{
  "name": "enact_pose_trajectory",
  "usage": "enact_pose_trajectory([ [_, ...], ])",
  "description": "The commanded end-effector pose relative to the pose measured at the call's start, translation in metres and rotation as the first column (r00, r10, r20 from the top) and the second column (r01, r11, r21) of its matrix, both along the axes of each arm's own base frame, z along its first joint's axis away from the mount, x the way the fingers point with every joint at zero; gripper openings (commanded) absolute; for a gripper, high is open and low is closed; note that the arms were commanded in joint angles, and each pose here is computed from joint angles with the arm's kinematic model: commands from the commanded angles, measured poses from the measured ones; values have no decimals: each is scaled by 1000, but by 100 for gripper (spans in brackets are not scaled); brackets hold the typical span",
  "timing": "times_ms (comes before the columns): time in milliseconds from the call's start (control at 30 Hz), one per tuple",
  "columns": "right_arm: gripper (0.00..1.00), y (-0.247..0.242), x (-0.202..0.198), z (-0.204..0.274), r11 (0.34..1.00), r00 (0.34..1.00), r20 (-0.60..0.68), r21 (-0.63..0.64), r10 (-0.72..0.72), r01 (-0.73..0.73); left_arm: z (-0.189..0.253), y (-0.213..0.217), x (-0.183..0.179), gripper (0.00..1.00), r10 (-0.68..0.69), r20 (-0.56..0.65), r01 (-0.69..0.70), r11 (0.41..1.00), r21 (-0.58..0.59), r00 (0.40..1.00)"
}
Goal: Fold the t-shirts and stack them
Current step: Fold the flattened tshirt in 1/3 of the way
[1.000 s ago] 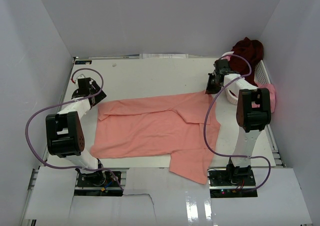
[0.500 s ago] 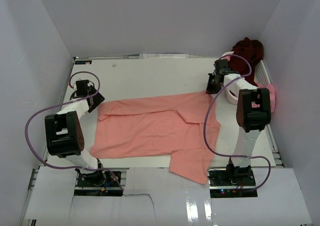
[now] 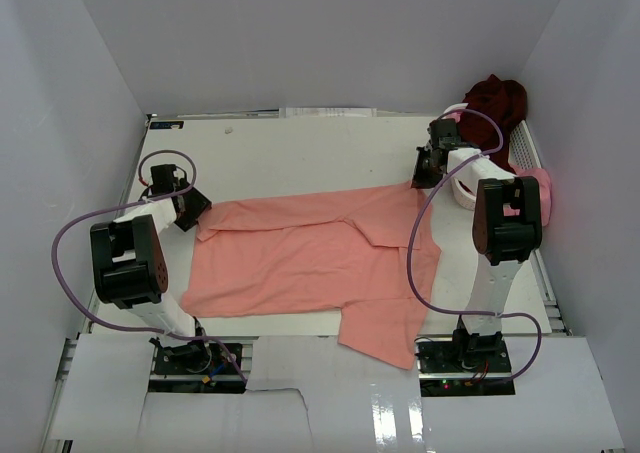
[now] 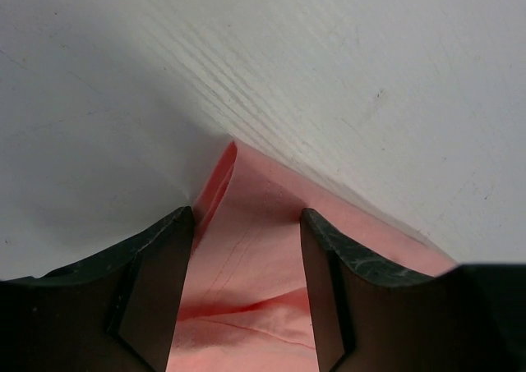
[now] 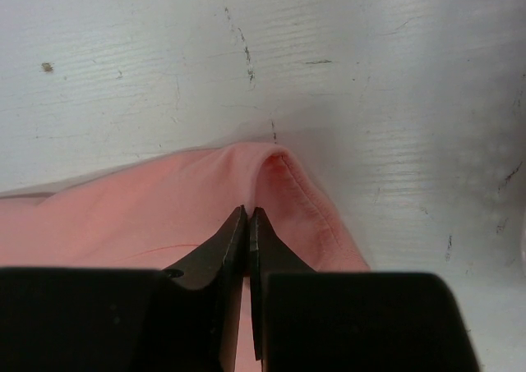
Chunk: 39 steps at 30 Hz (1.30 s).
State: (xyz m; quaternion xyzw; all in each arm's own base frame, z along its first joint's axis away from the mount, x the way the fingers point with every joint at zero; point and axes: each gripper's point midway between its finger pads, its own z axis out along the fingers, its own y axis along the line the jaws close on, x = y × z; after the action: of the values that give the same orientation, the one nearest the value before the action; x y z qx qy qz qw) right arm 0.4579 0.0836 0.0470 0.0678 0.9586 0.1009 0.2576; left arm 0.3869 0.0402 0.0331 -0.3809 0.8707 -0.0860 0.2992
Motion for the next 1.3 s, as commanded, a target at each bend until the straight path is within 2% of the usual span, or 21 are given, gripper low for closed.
enact_pose_trajectory([
  [0,8,0,12,15,1000,999,53,-2,-4,4,-2,-7,0,65,-2,4,2,999,-51,1000],
  [267,8,1,12,14,1000,999,48,-1,-3,3,5,-3,3,60,2,19,-2,999,-33,1000],
  [567,8,2,12,12,1000,999,40,2,2,-2,14,6,3,62,8,24,-9,1000,23,1000],
  [1267,8,4,10,7,1000,1000,26,10,11,-11,35,7,9,61,-6,73,4,999,35,997],
])
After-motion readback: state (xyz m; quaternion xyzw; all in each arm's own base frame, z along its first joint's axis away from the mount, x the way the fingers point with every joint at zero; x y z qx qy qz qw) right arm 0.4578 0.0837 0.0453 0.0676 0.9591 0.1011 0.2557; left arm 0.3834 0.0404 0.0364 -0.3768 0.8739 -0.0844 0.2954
